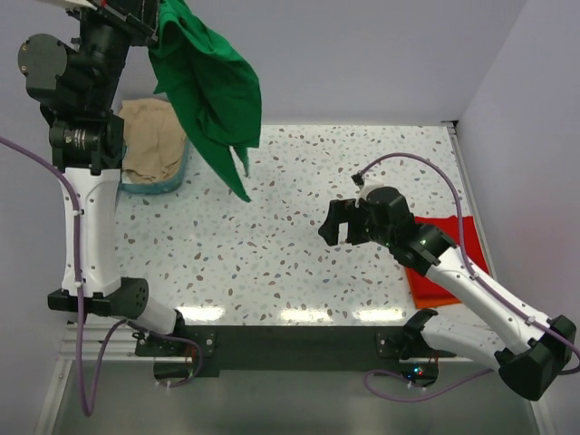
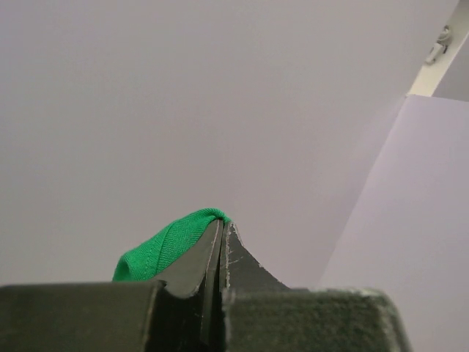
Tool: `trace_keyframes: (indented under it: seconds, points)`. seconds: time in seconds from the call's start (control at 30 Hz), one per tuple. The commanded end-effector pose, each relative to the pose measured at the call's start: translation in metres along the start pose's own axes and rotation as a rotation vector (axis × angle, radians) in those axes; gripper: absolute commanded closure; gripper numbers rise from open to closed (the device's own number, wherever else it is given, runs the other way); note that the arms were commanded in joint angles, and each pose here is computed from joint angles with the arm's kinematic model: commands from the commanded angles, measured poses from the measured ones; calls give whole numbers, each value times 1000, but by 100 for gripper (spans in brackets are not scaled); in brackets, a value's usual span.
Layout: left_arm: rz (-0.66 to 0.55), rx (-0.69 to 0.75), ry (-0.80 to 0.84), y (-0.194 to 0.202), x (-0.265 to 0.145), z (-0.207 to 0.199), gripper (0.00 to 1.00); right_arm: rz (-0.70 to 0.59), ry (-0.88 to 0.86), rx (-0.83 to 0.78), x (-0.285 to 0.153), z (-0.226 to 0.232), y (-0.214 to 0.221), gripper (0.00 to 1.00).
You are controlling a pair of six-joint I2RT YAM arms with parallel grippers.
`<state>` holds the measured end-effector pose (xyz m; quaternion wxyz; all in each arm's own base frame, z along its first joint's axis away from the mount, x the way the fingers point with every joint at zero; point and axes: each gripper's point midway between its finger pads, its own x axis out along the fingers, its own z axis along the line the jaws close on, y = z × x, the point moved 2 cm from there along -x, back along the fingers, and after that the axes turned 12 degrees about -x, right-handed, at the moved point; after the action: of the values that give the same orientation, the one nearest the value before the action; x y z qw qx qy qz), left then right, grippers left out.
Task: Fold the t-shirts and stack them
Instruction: Move the tshirt to the center of the board, then flatten the tshirt out
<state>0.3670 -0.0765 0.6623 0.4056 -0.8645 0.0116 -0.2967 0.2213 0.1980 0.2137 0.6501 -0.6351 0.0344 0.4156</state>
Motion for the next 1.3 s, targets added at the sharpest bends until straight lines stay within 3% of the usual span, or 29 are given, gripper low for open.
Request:
trace_keyframes:
  seconds: [0.0,0.13,0.23,0.27,0.4,0.47,0.63,0.97,1.13,1.27]
  points:
    - [4,-62,88,-1,-10,-25,100,-144,-6,36,-16,5,-38,1]
    - [107,-126,-25,49,-21,16,100,-151,0,57,-18,5,-38,1]
    - [244,-226,-196,123,-41,76,98,-143,4,70,-15,4,-34,1]
    - [330,-275,-284,166,-54,109,94,-141,5,71,-13,4,-33,1]
    - [556,-353,-504,264,-105,179,60,-114,-12,57,1,5,-26,1]
    - [611,-372,-575,292,-134,197,55,-94,-25,46,10,7,-21,1]
    - [630,-359,-690,307,-183,211,51,-47,-36,53,35,9,-8,1]
    - [907,-279,-718,392,-293,185,59,50,220,68,98,-31,6,3]
    - [1053,-168,-683,435,-312,160,59,76,222,216,122,-66,0,11]
    - [1124,-6,-689,456,-312,155,50,88,239,292,134,-92,4,12]
